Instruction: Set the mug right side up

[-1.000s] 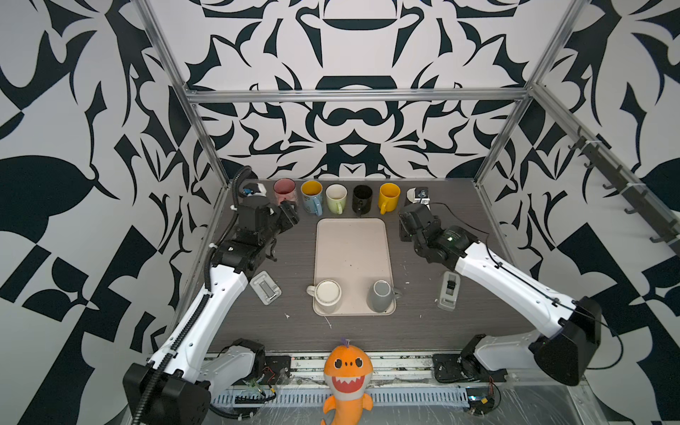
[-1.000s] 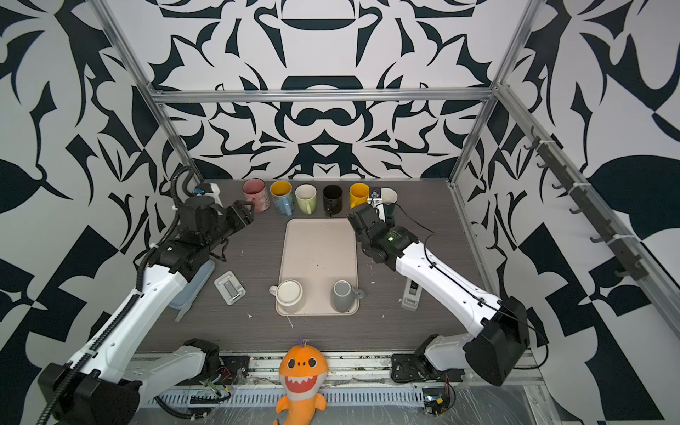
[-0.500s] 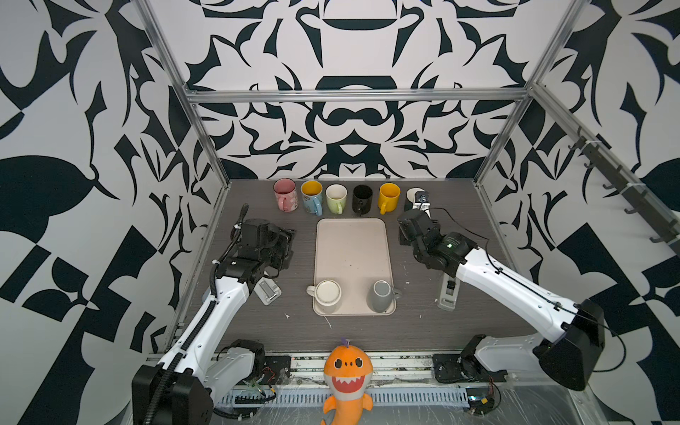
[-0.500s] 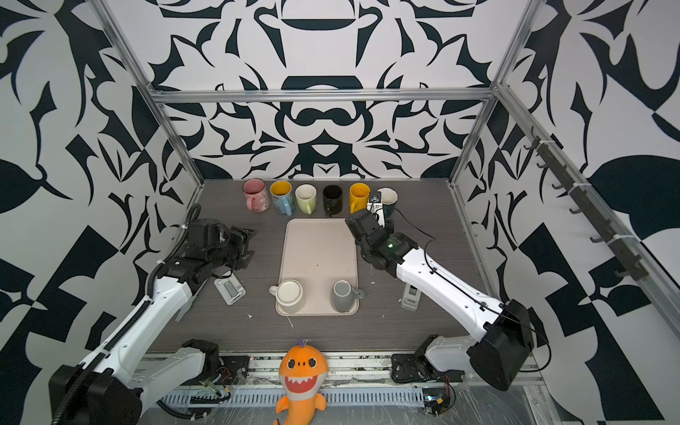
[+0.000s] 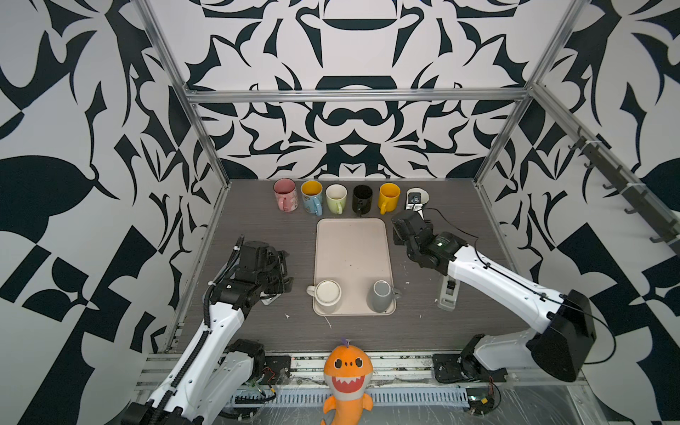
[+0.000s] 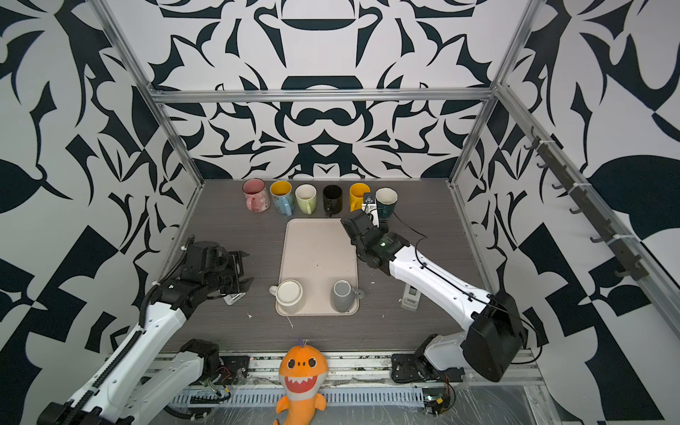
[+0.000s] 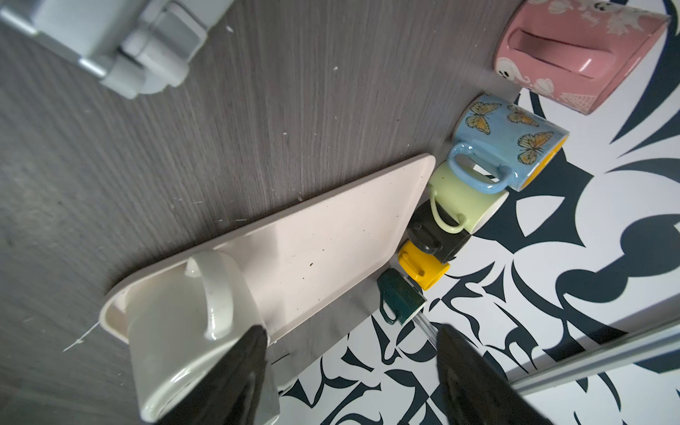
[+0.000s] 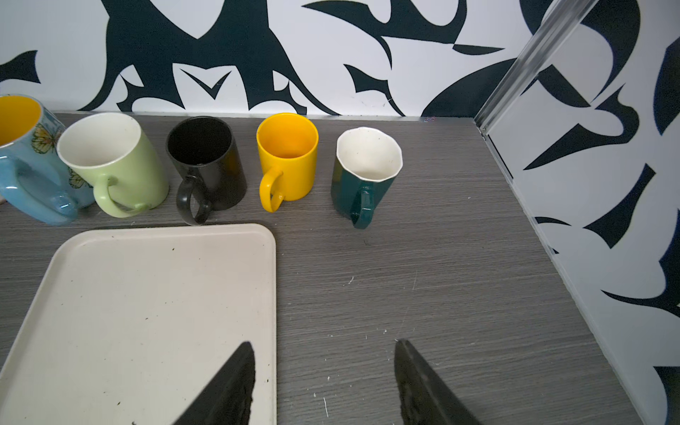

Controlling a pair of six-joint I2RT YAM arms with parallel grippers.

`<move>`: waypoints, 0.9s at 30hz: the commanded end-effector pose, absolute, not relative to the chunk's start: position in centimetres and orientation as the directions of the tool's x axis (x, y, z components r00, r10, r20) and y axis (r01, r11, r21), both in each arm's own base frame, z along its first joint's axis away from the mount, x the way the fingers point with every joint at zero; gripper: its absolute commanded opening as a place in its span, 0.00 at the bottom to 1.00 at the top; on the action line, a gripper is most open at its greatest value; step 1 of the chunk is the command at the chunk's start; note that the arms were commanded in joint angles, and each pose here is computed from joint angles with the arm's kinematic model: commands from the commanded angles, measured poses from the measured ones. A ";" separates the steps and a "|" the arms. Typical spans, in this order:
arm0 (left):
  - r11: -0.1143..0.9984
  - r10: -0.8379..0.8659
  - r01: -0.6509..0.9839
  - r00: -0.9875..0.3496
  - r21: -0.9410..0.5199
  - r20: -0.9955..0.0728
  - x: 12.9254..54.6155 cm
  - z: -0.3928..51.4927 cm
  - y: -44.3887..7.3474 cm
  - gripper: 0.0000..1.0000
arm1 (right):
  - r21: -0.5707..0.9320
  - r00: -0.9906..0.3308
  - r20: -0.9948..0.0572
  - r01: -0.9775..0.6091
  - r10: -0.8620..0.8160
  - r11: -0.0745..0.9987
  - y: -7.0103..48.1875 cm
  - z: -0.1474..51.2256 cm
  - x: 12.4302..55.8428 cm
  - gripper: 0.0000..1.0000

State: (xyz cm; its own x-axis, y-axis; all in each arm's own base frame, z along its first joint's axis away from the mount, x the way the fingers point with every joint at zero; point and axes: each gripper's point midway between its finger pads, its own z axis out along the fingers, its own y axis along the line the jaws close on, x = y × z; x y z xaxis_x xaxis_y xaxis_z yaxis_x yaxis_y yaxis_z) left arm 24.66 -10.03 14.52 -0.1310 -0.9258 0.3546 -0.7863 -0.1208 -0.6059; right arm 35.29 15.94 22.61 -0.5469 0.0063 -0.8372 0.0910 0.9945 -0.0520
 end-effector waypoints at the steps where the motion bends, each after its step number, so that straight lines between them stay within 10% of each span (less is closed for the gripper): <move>1: -0.144 -0.923 -0.849 -0.069 -0.508 0.378 23.4 13.2 -10.3 0.76 | -0.027 -0.527 -0.849 0.084 0.022 0.996 16.8 23.1 35.9 0.64; 27: -0.095 -0.921 -0.932 -0.051 -0.351 0.387 21.0 8.7 -13.1 0.76 | -0.047 -0.570 -0.822 0.064 -0.002 0.997 18.2 20.7 37.0 0.64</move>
State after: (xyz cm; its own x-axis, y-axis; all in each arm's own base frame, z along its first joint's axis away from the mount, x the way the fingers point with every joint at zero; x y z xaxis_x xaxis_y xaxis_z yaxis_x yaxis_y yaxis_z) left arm 21.78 -13.27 9.72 -0.0853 -0.9171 0.3895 -0.9132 -0.0844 -0.3986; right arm 36.35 17.46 18.83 -0.6098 -0.0384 -0.7916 0.0590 0.9939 -0.0937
